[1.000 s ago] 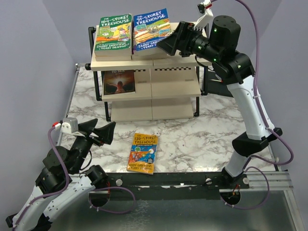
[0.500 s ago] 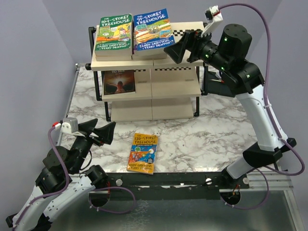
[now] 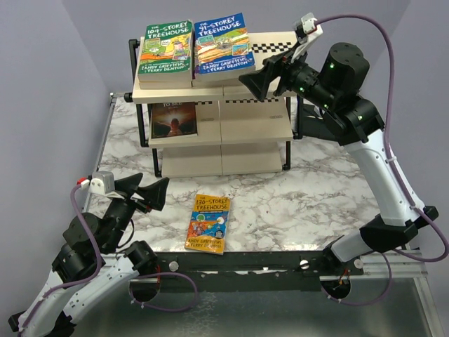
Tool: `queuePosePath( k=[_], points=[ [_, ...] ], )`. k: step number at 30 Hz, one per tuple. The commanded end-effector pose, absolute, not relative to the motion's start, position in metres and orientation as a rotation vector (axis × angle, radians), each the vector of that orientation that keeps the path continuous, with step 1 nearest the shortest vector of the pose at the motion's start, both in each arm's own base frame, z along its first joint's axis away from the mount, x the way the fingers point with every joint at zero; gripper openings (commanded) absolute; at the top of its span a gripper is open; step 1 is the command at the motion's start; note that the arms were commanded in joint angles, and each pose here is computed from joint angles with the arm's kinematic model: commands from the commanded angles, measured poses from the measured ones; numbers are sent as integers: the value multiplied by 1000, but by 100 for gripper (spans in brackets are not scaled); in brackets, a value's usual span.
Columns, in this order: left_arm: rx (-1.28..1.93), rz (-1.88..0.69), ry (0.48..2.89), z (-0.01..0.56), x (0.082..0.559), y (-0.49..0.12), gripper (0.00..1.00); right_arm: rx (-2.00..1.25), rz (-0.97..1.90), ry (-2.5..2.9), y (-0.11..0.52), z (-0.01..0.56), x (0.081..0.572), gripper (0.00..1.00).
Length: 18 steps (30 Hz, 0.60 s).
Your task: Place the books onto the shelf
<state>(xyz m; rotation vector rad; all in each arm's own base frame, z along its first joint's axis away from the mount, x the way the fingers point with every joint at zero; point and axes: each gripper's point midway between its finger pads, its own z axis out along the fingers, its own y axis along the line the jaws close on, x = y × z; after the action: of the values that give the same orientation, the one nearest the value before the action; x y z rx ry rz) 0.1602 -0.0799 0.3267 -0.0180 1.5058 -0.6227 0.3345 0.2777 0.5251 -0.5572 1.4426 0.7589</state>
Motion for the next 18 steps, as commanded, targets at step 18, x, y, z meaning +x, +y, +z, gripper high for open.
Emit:
queuePosePath(
  k=[18],
  points=[
    [7, -612, 1511, 324, 160, -81, 99, -635, 796, 1384, 304, 517, 351, 67]
  ],
)
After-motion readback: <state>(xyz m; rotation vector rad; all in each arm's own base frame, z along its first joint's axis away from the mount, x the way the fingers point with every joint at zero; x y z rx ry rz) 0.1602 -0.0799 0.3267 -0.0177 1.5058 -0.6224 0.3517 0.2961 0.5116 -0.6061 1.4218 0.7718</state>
